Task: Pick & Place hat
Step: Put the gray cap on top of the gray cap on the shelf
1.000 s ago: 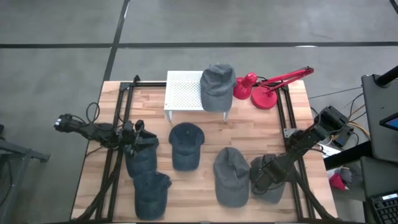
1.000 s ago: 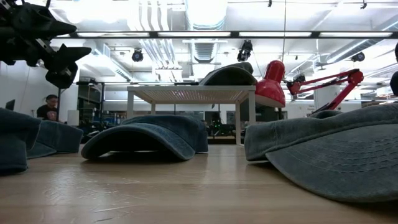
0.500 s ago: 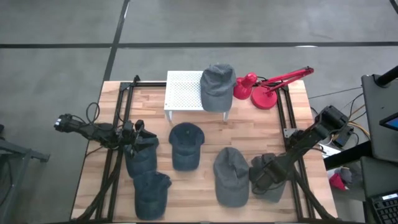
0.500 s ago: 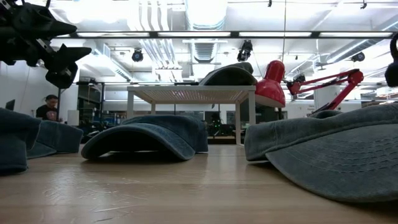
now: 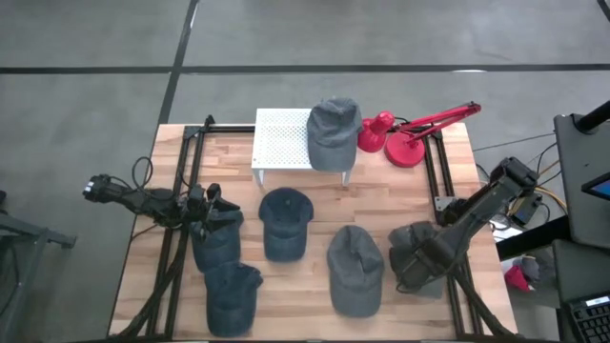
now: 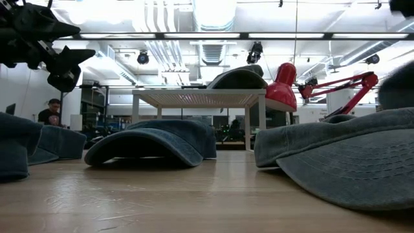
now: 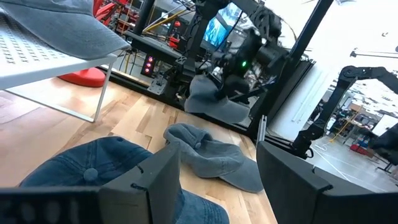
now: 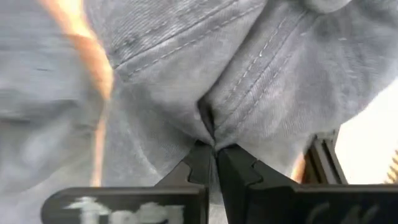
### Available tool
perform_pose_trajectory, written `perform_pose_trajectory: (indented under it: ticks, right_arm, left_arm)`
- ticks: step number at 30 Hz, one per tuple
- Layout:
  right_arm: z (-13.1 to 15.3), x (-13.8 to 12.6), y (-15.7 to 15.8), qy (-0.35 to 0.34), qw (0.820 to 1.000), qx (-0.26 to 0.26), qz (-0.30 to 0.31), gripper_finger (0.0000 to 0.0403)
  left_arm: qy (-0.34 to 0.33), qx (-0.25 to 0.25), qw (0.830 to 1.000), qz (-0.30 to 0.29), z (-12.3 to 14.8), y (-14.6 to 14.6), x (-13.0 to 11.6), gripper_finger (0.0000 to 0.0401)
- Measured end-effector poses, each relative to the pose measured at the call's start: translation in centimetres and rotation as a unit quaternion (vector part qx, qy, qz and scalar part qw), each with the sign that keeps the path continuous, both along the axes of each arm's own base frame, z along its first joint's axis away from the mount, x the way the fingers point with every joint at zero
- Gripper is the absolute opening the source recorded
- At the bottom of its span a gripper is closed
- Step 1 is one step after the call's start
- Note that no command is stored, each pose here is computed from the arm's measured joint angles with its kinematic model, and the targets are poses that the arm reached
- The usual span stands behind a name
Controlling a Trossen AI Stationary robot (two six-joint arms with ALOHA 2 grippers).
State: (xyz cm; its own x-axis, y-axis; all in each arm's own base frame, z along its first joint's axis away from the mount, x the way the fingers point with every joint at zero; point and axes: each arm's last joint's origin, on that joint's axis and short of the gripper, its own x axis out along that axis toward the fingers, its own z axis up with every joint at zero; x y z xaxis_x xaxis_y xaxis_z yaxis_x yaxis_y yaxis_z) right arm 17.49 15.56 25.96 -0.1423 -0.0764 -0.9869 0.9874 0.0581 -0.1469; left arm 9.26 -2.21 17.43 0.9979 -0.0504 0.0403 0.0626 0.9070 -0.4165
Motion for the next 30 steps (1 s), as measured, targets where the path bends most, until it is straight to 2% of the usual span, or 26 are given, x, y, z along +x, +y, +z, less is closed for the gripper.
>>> perform_pose_trajectory:
  ticks: [4,9,19,25,30]
  right_arm:
    - [2.6,0.7,0.1,-0.064,0.996,-0.02,0.056,0.0013]
    - [5.2,1.6,0.2,-0.151,0.979,-0.06,0.121,0.0013]
    - [9.3,2.7,-0.2,-0.298,0.921,-0.188,0.167,0.0012]
    - [10.5,3.5,-1.2,-0.33,0.895,-0.25,0.164,0.0012]
    - [11.3,4.6,-2.8,-0.324,0.888,-0.283,0.166,0.0012]
  left_arm:
    - [0.0,0.002,1.0,0.0,0.0,0.0,0.0,0.0216]
    - [0.0,0.002,1.0,0.002,0.0,0.0,0.0,0.0216]
    - [0.0,0.001,1.0,0.001,0.0,0.0,0.0,0.0216]
    - [0.0,0.0,1.0,0.001,0.0,0.0,0.0,0.0216]
    - [0.0,0.0,1.0,0.001,0.0,0.0,0.0,0.0216]
